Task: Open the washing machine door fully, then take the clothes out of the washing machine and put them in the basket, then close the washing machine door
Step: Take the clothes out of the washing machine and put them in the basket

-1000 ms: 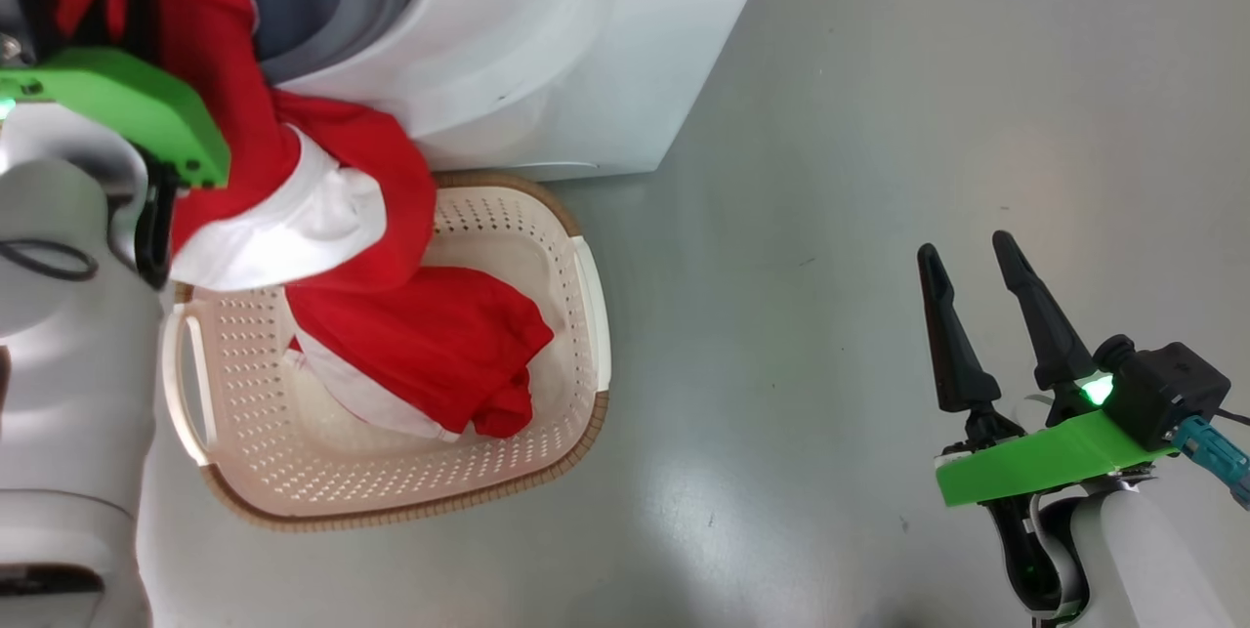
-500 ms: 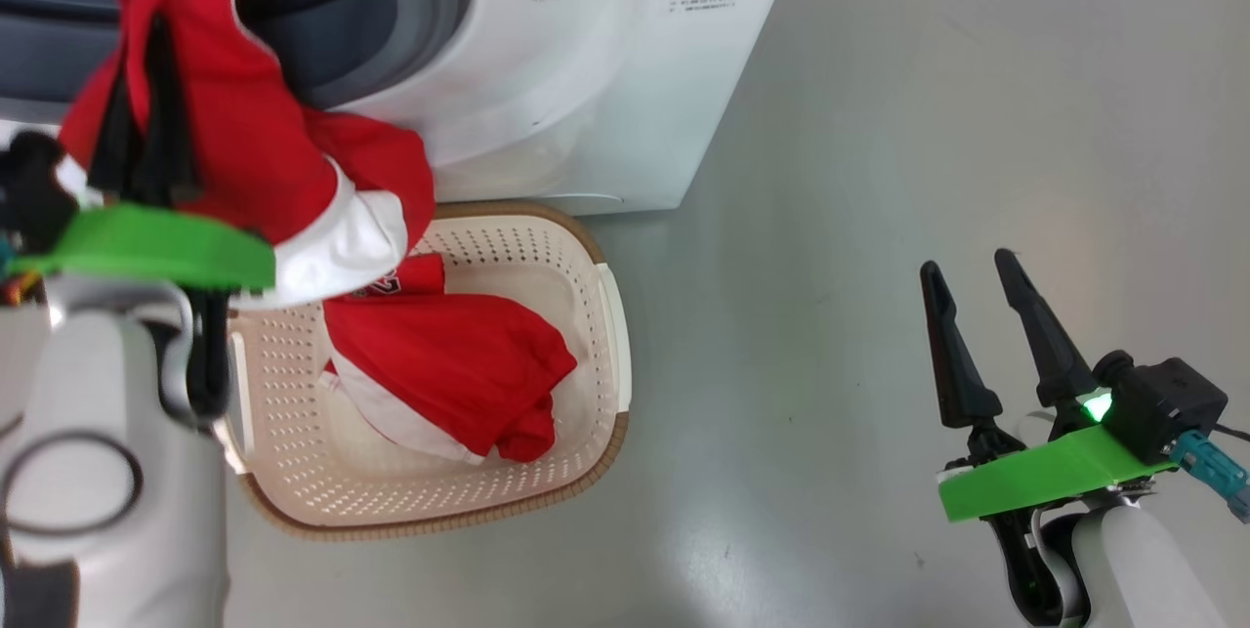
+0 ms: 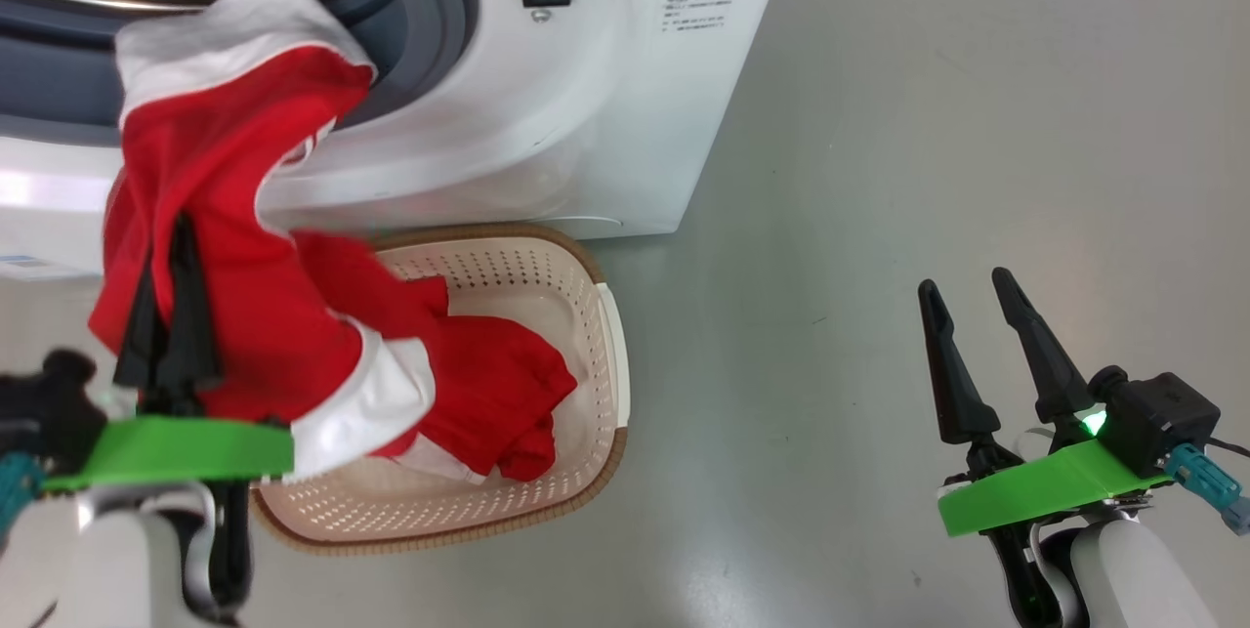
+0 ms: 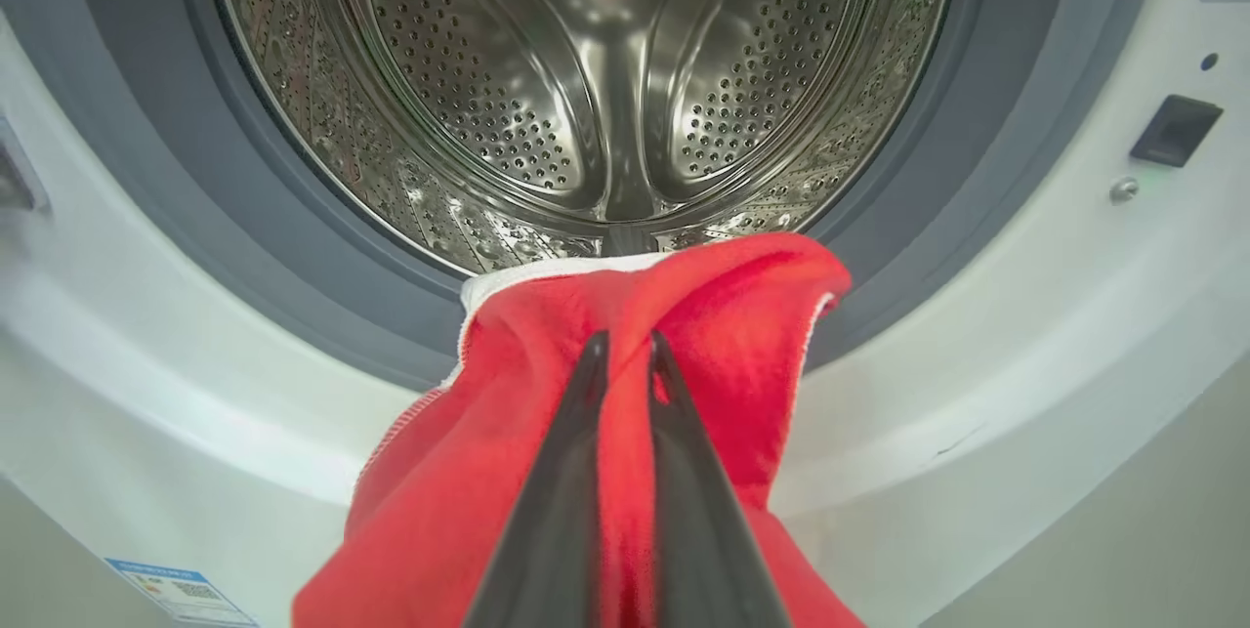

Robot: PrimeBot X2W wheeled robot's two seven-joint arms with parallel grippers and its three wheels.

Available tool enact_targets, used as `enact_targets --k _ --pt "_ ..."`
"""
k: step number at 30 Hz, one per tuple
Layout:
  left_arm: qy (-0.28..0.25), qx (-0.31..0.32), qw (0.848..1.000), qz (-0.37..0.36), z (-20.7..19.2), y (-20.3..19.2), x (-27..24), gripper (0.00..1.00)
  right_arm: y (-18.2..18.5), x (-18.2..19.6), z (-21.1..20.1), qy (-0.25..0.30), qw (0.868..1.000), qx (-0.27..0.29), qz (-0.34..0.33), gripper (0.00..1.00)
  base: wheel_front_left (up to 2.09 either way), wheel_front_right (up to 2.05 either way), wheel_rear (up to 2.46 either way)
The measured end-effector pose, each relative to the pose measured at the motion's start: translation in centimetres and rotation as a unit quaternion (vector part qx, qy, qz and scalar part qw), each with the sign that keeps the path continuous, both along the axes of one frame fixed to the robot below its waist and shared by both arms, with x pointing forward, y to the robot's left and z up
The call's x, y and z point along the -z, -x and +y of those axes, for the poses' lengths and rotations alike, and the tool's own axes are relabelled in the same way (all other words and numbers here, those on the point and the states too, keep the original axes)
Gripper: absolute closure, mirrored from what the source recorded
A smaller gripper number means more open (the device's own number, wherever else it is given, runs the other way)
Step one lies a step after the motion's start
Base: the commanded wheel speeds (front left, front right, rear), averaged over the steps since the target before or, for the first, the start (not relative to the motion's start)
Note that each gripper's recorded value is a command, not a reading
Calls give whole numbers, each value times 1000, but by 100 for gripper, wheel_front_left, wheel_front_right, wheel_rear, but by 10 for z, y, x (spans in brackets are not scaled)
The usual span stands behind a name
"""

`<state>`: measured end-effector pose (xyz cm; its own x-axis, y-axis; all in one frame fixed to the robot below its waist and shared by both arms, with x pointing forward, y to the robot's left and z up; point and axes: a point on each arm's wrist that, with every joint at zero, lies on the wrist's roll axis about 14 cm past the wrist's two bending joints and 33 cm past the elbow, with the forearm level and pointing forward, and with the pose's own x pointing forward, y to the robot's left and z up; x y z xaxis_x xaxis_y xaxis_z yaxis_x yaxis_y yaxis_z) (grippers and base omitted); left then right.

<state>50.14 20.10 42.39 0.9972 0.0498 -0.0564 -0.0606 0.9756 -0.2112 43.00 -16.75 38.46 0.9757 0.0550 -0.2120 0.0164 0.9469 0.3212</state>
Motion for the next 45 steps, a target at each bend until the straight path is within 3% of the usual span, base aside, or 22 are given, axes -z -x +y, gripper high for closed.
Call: enact_targets --k 12,17,25,45 --pt "27 7 998 59 -16 37 35 100 2 -1 -3 2 1000 4 0 0 0 0 0" --pt "32 28 992 119 -32 50 72 100 2 5 -4 3 1000 4 7 0 0 0 0" --pt "31 51 981 187 -49 37 119 100 0 20 -6 4 1000 7 24 0 0 0 0" --pt "12 114 926 359 -81 34 231 100 -18 57 -18 9 998 22 52 0 0 0 0"
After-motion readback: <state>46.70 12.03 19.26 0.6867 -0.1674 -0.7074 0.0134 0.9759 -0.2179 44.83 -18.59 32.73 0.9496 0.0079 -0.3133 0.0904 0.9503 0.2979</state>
